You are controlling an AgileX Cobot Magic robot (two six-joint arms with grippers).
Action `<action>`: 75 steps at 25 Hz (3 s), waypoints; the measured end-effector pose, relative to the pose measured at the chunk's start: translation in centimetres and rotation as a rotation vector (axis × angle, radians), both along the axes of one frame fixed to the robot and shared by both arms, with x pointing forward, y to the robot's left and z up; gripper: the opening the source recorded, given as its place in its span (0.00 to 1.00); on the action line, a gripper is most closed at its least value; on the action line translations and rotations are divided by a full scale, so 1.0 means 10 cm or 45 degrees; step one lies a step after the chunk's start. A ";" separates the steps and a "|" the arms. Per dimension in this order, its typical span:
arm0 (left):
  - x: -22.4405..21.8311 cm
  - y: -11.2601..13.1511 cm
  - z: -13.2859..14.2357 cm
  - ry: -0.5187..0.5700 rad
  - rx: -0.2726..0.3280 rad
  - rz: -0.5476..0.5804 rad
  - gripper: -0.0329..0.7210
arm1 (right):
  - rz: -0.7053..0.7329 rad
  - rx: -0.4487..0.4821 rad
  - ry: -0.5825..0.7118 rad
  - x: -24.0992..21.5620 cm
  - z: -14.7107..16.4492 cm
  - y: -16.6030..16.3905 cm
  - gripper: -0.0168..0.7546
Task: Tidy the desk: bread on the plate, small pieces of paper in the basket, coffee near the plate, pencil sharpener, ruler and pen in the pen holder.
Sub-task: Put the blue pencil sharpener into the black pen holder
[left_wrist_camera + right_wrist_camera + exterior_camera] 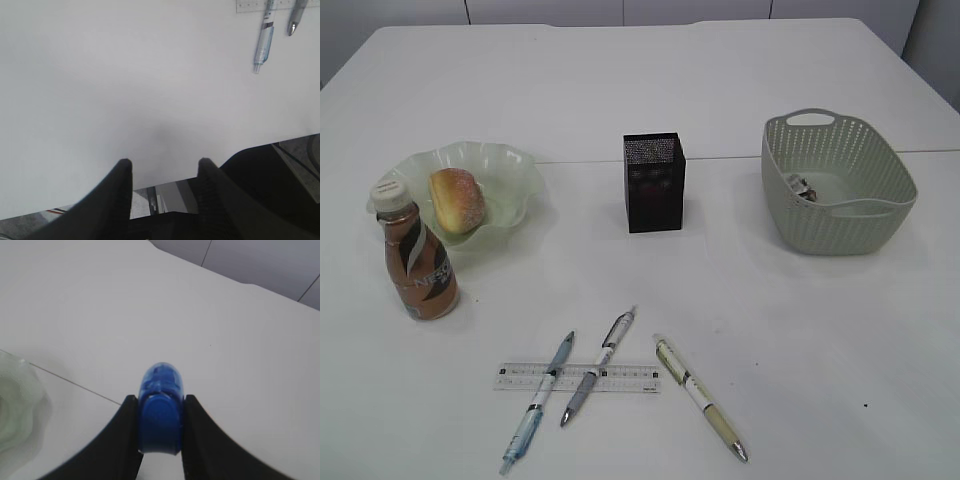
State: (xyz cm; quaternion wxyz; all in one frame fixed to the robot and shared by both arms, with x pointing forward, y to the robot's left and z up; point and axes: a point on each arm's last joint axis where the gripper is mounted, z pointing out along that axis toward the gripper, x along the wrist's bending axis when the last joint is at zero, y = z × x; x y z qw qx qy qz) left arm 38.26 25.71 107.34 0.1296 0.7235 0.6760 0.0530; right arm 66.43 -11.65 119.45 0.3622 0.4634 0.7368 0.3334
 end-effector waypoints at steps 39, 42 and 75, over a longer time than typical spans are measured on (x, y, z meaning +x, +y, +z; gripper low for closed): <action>0.03 -0.05 0.01 -0.042 -0.071 0.007 0.45 | 0.191 0.474 -0.371 0.25 -2.43 -0.25 0.27; 0.03 -0.05 0.01 -0.041 -0.074 0.008 0.45 | 0.186 0.469 -0.349 0.26 -2.53 -0.26 0.27; 0.03 -0.05 0.02 -0.047 -0.078 0.008 0.45 | 0.175 0.417 -0.148 0.39 -2.50 -0.20 0.28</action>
